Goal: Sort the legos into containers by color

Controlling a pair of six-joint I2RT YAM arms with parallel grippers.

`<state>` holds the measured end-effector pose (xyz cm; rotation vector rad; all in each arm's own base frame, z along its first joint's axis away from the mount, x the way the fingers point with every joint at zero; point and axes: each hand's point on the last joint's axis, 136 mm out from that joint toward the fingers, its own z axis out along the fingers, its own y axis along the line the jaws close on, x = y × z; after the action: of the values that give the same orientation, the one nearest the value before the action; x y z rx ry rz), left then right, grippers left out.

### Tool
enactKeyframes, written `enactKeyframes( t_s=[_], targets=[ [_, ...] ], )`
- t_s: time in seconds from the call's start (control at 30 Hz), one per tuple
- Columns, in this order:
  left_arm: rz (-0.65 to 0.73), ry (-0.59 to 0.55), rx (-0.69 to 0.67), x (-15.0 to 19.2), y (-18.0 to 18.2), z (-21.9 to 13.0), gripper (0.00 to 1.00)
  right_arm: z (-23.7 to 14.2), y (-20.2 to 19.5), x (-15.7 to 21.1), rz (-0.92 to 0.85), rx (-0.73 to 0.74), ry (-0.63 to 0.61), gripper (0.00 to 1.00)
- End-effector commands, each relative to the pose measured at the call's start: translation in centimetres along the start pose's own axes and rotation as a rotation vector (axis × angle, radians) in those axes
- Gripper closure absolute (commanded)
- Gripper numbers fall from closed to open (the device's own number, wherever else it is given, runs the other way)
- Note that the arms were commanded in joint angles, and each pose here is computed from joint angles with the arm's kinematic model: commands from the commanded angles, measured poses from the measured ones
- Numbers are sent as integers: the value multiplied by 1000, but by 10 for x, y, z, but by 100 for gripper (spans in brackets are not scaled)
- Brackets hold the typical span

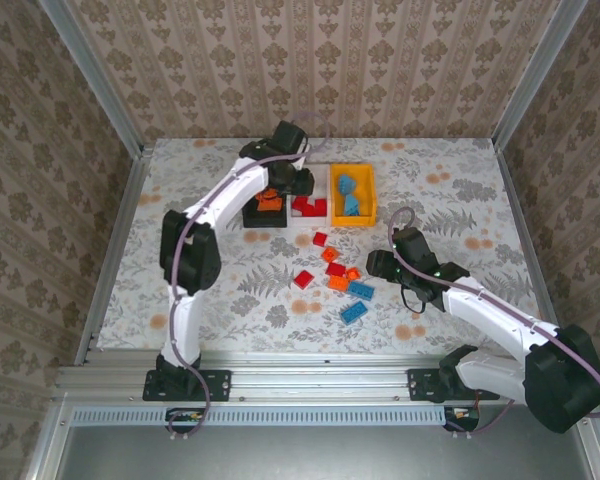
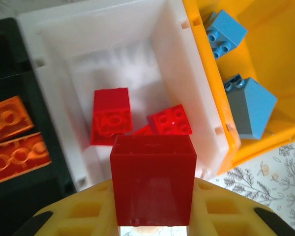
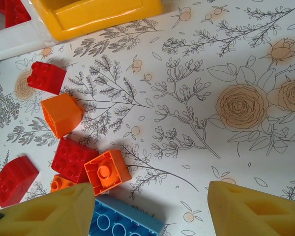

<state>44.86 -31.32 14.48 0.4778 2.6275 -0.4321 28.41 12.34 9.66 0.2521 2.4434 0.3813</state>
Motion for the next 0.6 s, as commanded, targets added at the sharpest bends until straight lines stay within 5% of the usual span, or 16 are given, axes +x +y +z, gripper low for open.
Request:
enactKeyframes(
  t_s=[0.0,0.13,0.27,0.37,0.57],
  targets=[
    [22,75,71,8,-15,10,68,-8,11,-8,7,-38,-8,37],
    [-5,82,92,1,-19,26,62,-10,16,-11,27,-70,-21,36],
    [-19,86,106,-3,-23,26,46,-12,17,-11,9,-64,-8,37],
    [-5,69,106,-7,-27,12,33,-18,17,-14,8,-68,-25,36],
    [77,-12,89,-1,-45,-51,24,-28,18,-20,1,-72,-47,36]
  ],
)
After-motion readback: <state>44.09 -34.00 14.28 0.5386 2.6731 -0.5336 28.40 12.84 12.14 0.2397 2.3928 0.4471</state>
